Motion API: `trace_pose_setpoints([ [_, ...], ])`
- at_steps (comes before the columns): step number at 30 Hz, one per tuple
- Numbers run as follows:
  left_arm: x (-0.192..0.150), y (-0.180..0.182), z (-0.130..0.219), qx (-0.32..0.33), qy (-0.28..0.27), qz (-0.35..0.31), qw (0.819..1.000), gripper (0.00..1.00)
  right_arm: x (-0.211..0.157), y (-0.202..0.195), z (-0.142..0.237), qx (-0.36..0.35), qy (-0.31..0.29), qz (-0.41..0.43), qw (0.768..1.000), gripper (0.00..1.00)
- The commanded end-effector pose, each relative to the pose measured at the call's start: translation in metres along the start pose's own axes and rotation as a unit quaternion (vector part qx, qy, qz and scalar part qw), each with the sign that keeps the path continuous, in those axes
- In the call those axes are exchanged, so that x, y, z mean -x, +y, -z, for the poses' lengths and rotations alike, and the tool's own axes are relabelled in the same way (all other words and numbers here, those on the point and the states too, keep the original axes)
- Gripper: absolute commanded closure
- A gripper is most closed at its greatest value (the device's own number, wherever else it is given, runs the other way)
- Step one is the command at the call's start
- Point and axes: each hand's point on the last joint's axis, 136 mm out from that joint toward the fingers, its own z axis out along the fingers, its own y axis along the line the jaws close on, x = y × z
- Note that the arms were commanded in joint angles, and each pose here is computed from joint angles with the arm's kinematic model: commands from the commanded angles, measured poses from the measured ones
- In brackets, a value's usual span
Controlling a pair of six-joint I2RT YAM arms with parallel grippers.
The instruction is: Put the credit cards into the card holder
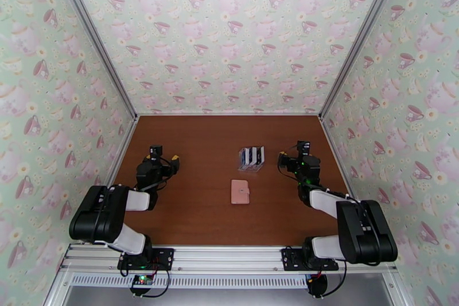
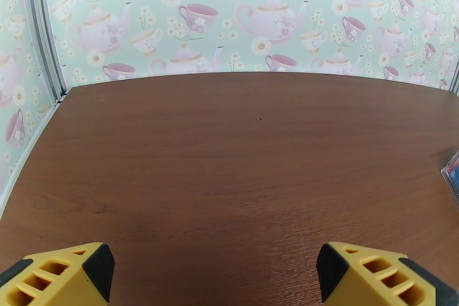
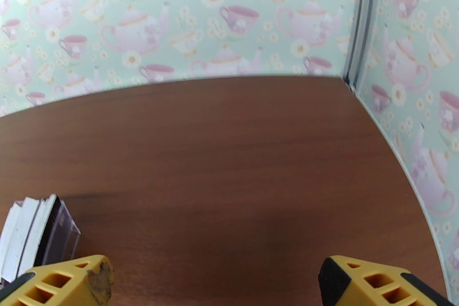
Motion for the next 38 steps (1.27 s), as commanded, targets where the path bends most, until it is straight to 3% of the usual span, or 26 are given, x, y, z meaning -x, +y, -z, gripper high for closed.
trace_pose_setpoints([
  [1, 0.007, -0.002, -0.003, -0.011, -0.008, -0.007, 1.0, 0.0, 0.007, 0.005, -0.002, 0.017, -0.033, 0.01, 0.999, 0.0],
  [9, 0.007, -0.002, -0.003, -0.01, -0.008, -0.006, 1.0, 0.0, -0.01, 0.006, -0.012, 0.018, -0.029, 0.011, 0.999, 0.0],
  [38, 0.007, -0.002, -0.004, -0.013, -0.006, -0.005, 1.0, 0.0, -0.01, 0.0, -0.015, 0.001, -0.021, 0.006, 1.0, 0.0],
])
